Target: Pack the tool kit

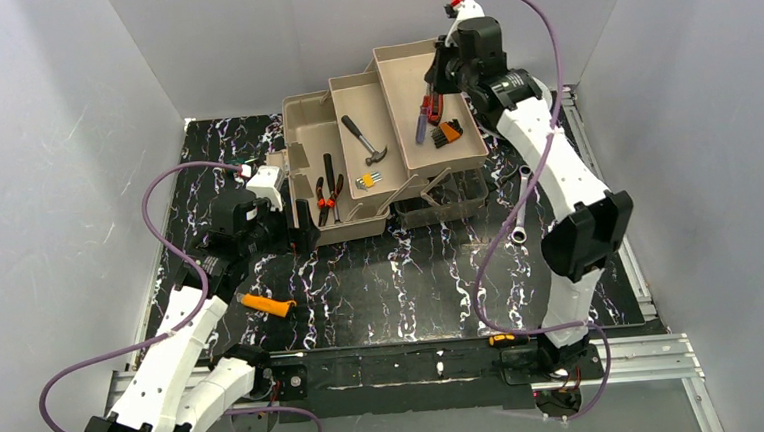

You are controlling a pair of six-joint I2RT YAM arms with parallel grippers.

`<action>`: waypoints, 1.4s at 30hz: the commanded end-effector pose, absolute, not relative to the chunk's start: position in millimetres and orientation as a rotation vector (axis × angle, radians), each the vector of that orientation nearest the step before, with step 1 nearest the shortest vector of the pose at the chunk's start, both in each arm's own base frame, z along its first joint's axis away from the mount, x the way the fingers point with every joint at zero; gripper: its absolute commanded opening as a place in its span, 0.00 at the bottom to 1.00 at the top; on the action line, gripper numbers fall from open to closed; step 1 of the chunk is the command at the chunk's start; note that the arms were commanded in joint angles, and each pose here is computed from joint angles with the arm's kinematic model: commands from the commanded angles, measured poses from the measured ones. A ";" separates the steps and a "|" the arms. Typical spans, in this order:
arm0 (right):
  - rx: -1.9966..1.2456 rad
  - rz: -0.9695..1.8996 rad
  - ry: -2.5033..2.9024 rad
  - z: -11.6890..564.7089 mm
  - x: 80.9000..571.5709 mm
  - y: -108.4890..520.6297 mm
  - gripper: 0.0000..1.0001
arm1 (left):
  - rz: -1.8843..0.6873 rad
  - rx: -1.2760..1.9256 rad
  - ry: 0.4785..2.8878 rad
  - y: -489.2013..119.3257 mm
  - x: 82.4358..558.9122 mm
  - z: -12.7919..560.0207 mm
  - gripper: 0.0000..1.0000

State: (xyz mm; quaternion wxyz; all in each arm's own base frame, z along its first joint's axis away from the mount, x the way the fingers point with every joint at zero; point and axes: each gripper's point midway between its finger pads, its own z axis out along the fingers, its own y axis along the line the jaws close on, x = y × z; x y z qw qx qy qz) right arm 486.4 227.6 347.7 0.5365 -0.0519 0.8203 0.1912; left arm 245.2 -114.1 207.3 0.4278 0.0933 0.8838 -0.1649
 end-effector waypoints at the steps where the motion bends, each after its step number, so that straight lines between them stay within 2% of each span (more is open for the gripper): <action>1: -0.167 0.492 1.862 381.5 502.3 244.3 0.01 | -0.390 0.239 2.202 -110.2 245.9 209.7 1.00; 4: -0.177 0.507 1.846 387.1 508.8 250.6 0.01 | -0.384 0.239 2.209 -109.5 246.8 208.4 1.00; 5: -0.178 0.510 1.834 390.6 509.6 251.4 0.07 | -0.382 0.239 2.212 -109.1 246.3 207.5 0.99; 6: -0.174 0.505 1.822 393.8 510.5 250.2 0.18 | -0.378 0.239 2.214 -108.7 246.3 206.7 1.00; 8: -0.167 0.504 1.800 399.8 511.1 249.1 0.51 | -0.378 0.244 2.216 -108.7 245.7 205.9 1.00; 9: -0.165 0.503 1.792 402.8 510.4 248.2 0.62 | -0.381 0.248 2.214 -109.1 245.6 206.2 0.99; 11: -0.161 0.503 1.776 411.1 506.0 245.4 0.71 | -0.390 0.257 2.208 -110.9 245.7 207.4 1.00; 18: -0.146 0.477 1.704 440.5 465.7 219.7 0.72 | -0.439 0.294 2.197 -119.0 244.8 209.8 1.00; 24: -0.100 0.385 1.665 437.2 410.7 175.1 0.72 | -0.458 0.304 2.179 -121.6 243.9 214.3 1.00; 32: 0.032 0.179 1.784 360.7 367.5 114.5 0.69 | -0.428 0.270 2.173 -115.5 244.0 214.7 1.00; 37: 0.215 0.000 1.960 302.7 364.6 64.8 0.69 | -0.435 0.262 2.178 -116.3 244.6 215.9 0.99; 42: 0.487 -0.061 2.105 243.2 365.8 13.5 0.69 | -0.444 0.255 2.172 -116.5 242.2 216.5 0.99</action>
